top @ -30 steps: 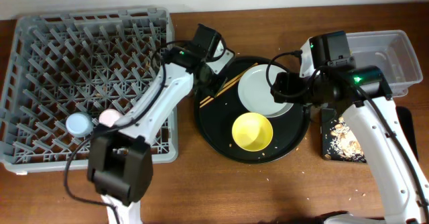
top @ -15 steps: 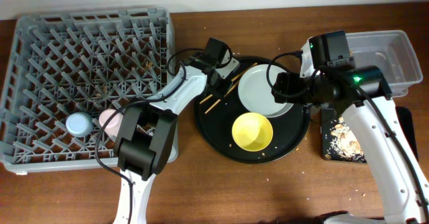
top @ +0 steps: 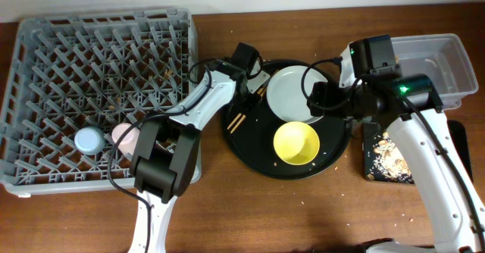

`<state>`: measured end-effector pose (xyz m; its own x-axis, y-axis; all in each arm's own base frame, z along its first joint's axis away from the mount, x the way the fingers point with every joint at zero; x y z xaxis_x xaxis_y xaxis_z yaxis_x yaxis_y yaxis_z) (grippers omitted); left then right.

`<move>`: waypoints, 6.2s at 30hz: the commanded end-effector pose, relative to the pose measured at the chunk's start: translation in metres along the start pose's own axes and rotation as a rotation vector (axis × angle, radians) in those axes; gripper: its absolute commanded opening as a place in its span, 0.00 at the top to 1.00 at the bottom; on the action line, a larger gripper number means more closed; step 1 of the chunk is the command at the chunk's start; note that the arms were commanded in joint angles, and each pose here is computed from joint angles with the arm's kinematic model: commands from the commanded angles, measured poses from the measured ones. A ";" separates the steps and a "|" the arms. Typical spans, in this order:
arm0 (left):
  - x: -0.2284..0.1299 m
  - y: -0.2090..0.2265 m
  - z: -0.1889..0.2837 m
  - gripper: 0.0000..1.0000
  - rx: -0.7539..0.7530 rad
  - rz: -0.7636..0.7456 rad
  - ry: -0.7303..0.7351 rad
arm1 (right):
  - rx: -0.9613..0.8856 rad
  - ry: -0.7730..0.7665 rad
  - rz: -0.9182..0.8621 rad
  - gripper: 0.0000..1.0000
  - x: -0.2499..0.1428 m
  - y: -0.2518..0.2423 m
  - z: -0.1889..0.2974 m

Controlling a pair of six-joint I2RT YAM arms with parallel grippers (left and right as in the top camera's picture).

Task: Sort waste into correct bins and load items into the dishwasher rack

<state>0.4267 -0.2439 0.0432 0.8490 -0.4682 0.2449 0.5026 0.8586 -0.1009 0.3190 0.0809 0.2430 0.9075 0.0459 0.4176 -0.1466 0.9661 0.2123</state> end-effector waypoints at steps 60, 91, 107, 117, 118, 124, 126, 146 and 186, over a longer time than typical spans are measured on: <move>0.001 -0.022 0.054 0.69 0.080 -0.019 -0.158 | -0.011 0.018 -0.007 0.04 -0.003 -0.002 -0.001; -0.065 0.133 0.118 0.95 0.283 0.723 0.036 | -0.011 0.018 -0.007 0.04 -0.003 -0.002 -0.002; -0.034 -0.065 0.084 0.45 -0.272 0.331 0.042 | -0.012 0.021 -0.008 0.00 -0.003 -0.002 -0.002; -0.061 -0.111 0.003 0.91 -0.226 0.257 0.202 | -0.012 0.021 -0.008 0.01 -0.003 -0.002 -0.002; -0.060 -0.095 0.006 1.00 -0.166 0.318 0.206 | -0.011 0.021 -0.008 0.01 -0.004 -0.002 -0.002; -0.039 0.082 0.162 1.00 0.323 0.633 0.021 | -0.011 0.022 -0.008 0.01 -0.004 -0.002 -0.002; -0.051 0.136 0.213 1.00 0.592 0.706 -0.081 | -0.012 0.022 -0.008 0.01 -0.004 -0.002 -0.002; -0.129 0.249 0.212 1.00 1.453 0.872 -0.239 | -0.012 0.029 -0.009 0.01 -0.005 -0.002 -0.002; 0.006 -0.064 -0.025 0.99 -0.195 0.479 0.044 | -0.014 0.048 -0.012 0.01 -0.009 -0.002 -0.002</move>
<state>0.4081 -0.3181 0.0380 0.9866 -0.0638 0.1501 0.1209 0.9038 -0.4104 0.3119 0.0797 0.2368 0.9265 0.0495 0.3731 -0.1367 0.9679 0.2111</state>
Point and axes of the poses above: each gripper's point midway between its finger pads, its own z axis back along the fingers, its own y axis along the line the jaws close on, x = y × z, the point moved 3 cm from there along z, back along the fingers, and after that the axes turned 12 degrees about z, right-handed, at the moved point
